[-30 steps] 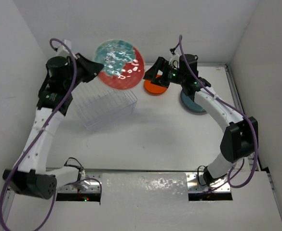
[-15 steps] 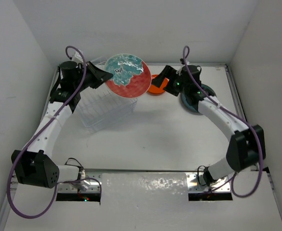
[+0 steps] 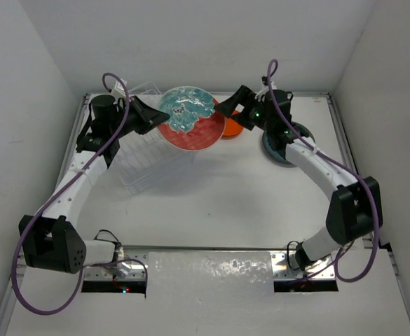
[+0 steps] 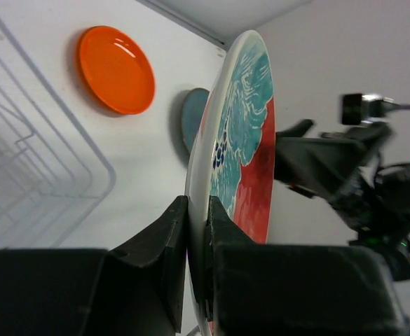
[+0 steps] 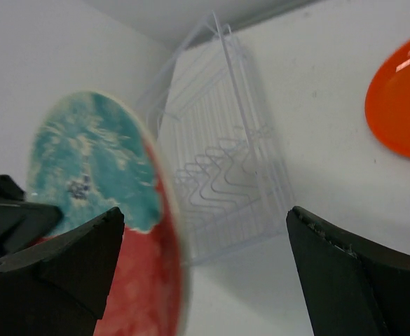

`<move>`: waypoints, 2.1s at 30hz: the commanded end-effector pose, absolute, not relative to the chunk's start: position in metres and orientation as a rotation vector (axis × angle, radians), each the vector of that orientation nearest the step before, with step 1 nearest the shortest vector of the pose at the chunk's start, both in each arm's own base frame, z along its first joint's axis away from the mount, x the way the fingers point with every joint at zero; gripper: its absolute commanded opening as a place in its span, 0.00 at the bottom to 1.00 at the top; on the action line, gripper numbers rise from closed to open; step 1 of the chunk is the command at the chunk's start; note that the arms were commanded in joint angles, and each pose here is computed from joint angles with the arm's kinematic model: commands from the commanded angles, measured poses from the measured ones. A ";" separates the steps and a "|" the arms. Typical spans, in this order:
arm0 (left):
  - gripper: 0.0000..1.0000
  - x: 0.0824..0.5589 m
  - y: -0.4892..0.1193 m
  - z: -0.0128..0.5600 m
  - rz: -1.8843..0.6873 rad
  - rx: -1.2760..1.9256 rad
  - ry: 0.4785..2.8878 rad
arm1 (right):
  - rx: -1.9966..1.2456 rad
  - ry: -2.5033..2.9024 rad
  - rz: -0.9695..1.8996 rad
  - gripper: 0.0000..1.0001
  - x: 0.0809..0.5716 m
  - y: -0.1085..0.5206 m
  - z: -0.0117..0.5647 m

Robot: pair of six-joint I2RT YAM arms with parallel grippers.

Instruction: Unload the plates from the dish rack

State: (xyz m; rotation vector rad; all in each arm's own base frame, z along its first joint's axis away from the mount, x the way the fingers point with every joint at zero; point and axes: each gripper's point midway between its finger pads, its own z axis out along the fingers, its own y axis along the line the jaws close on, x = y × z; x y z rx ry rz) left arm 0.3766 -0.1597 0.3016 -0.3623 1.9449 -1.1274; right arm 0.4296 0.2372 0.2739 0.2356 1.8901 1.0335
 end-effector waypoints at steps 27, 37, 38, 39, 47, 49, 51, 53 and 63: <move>0.50 0.386 -0.167 0.377 -1.181 -0.151 1.716 | 0.833 1.563 1.005 0.00 0.410 0.078 0.267; 0.50 0.377 -0.159 0.395 -1.168 -0.140 1.669 | 1.187 1.337 0.556 0.00 0.376 -0.057 0.218; 0.50 0.376 -0.159 0.396 -1.168 -0.138 1.666 | 1.188 1.314 0.553 0.00 0.377 -0.061 0.218; 0.50 0.375 -0.159 0.396 -1.168 -0.137 1.665 | 1.200 1.307 0.536 0.00 0.377 -0.065 0.214; 0.50 0.370 -0.158 0.404 -1.168 -0.127 1.646 | 1.231 1.338 0.467 0.00 0.403 -0.079 0.179; 0.50 0.366 -0.158 0.408 -1.168 -0.121 1.636 | 1.223 1.347 0.462 0.00 0.408 -0.080 0.177; 0.50 0.365 -0.158 0.409 -1.167 -0.119 1.632 | 1.214 1.398 0.454 0.00 0.415 -0.078 0.164; 0.50 0.365 -0.158 0.409 -1.167 -0.119 1.632 | 1.226 1.466 0.446 0.15 0.422 -0.075 0.148; 0.50 0.370 -0.158 0.403 -1.168 -0.128 1.649 | 1.297 1.813 0.377 0.68 0.428 -0.058 0.099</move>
